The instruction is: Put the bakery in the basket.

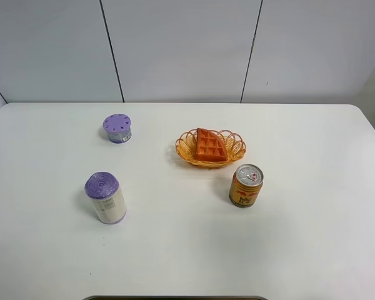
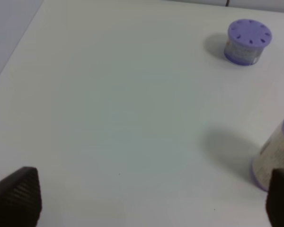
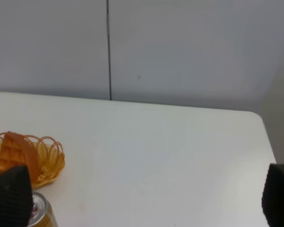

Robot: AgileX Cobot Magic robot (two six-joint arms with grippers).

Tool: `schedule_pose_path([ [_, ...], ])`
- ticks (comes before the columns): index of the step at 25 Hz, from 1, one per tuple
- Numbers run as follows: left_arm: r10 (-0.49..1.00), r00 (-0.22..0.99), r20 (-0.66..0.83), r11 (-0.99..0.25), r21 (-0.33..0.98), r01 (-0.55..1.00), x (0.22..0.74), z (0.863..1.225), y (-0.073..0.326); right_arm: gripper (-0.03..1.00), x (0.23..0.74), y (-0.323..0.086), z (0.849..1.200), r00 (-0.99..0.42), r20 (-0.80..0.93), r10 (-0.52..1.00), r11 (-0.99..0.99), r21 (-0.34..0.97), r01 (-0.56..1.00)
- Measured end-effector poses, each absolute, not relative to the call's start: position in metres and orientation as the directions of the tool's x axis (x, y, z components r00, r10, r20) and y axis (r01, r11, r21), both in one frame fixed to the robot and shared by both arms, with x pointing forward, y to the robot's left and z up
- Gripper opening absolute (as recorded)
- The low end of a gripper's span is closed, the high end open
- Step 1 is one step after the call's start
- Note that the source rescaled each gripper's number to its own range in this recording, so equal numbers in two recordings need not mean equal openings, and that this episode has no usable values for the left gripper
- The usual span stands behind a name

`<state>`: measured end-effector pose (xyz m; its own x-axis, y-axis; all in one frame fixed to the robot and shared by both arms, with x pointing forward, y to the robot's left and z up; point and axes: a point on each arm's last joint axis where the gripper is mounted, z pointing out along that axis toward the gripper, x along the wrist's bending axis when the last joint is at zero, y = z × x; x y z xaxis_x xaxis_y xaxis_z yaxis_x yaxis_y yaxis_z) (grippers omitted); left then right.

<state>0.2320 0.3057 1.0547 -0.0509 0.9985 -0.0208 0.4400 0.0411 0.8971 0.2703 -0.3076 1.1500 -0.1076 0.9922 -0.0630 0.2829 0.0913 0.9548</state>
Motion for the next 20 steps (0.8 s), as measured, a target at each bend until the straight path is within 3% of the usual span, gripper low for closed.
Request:
schedule_pose_path([
  [8,0.998,-0.051,-0.021,0.041,0.897,0.440,0.232,1.055,0.306,0.91,0.238,-0.311,1.125,-0.021,-0.022,1.000,0.027,0.966,0.258],
  [20,0.998,-0.051,-0.021,0.041,0.897,0.440,0.232,1.055,0.306,0.91,0.219,-0.296,1.084,-0.021,-0.038,0.999,0.043,0.939,0.340],
])
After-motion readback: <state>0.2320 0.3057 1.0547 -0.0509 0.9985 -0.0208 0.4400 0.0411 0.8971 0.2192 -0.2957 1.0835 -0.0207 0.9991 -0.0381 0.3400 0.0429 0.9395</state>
